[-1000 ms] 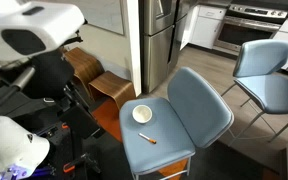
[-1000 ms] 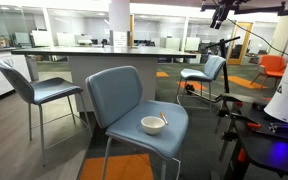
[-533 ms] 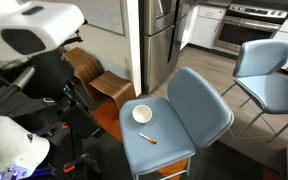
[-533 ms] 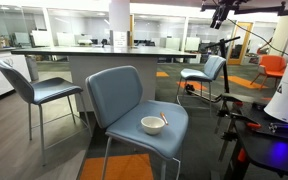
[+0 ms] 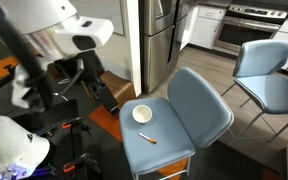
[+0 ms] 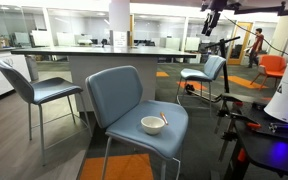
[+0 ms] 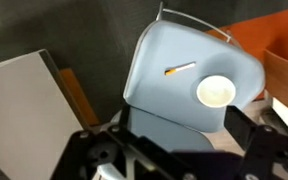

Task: Pick up the pen from the chair and put it in the bowl.

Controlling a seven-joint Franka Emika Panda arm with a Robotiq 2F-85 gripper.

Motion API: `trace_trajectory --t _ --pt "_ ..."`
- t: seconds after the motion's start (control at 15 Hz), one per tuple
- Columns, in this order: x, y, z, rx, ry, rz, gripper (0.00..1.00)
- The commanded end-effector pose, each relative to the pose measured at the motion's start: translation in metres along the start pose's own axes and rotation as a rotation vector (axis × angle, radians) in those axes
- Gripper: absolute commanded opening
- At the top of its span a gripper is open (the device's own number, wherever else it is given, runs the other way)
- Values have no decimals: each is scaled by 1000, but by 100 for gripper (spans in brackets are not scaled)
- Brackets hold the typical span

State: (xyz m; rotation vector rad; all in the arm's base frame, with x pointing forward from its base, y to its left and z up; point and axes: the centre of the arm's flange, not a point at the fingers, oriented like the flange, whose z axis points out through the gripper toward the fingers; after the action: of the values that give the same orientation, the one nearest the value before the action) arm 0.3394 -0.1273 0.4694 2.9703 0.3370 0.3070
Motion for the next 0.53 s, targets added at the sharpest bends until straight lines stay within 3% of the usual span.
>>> trace_trajectory --t 0.0,0.2,0.47 --pt "59 -35 48 23 -1 122 100" --pt "91 -66 113 72 -33 291 100" --pt "98 -75 200 134 -75 498 100"
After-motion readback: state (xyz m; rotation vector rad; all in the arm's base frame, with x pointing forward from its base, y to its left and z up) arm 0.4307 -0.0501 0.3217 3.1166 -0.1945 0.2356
